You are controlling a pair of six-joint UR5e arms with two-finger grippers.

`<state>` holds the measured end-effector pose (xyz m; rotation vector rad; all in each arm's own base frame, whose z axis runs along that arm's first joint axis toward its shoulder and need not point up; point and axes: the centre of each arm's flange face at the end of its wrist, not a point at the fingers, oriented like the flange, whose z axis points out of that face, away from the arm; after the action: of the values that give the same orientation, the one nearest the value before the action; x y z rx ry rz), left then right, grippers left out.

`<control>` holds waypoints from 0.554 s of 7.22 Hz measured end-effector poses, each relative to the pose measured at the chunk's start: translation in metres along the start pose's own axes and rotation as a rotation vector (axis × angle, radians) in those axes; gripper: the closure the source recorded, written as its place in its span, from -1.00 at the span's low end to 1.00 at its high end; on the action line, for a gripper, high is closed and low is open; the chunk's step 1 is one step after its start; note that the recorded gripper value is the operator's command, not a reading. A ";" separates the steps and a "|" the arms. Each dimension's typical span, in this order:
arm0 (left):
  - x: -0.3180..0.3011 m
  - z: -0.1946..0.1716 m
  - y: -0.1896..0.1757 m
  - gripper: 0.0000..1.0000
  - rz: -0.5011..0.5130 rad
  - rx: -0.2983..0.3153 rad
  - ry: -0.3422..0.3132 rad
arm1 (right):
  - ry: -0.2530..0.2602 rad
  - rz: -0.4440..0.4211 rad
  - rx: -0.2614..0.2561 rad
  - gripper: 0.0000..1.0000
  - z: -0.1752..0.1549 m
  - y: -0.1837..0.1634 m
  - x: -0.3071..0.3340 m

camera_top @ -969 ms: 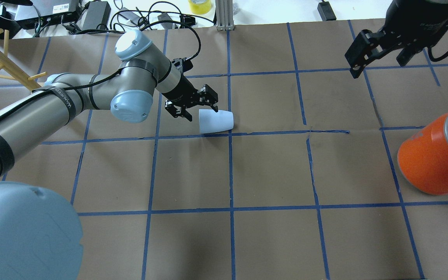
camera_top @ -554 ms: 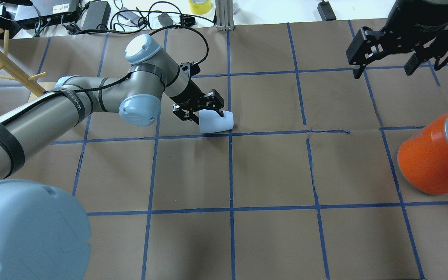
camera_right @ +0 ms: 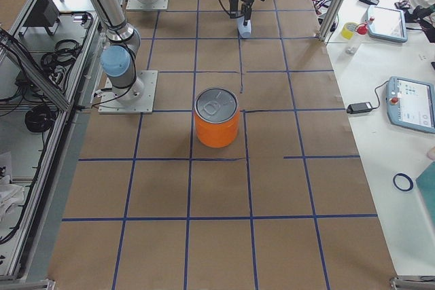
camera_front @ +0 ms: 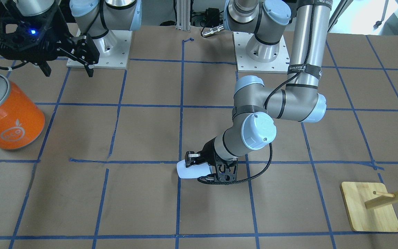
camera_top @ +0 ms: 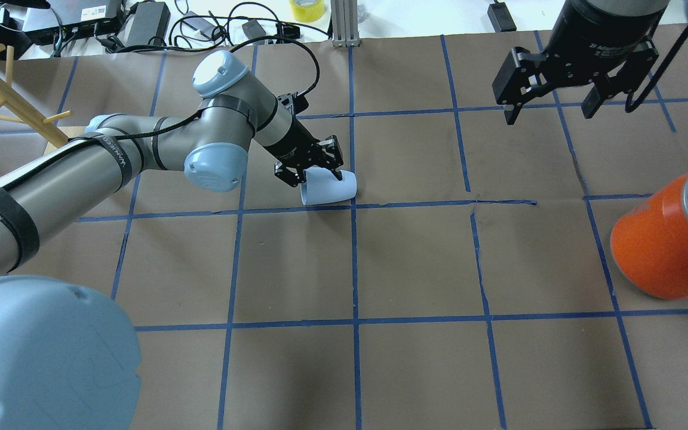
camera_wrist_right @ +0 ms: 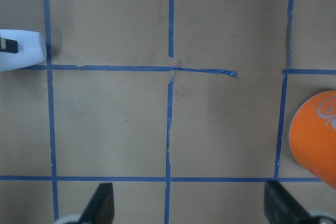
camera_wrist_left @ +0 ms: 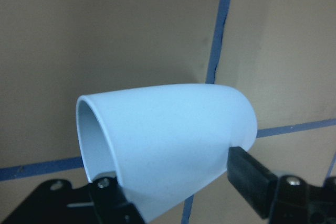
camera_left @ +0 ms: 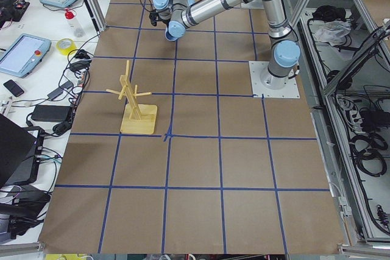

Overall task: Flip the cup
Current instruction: 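Lift the cup with the left gripper and rotate it upright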

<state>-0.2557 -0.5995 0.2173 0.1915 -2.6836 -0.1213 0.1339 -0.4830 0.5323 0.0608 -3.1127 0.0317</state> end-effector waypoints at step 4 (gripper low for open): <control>0.008 -0.047 -0.017 1.00 -0.065 0.118 -0.157 | 0.008 -0.129 0.002 -1.00 0.002 0.000 -0.001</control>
<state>-0.2401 -0.6204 0.2613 0.3188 -2.8438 0.0021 0.1348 -0.4826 0.5305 0.2598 -3.0932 0.0317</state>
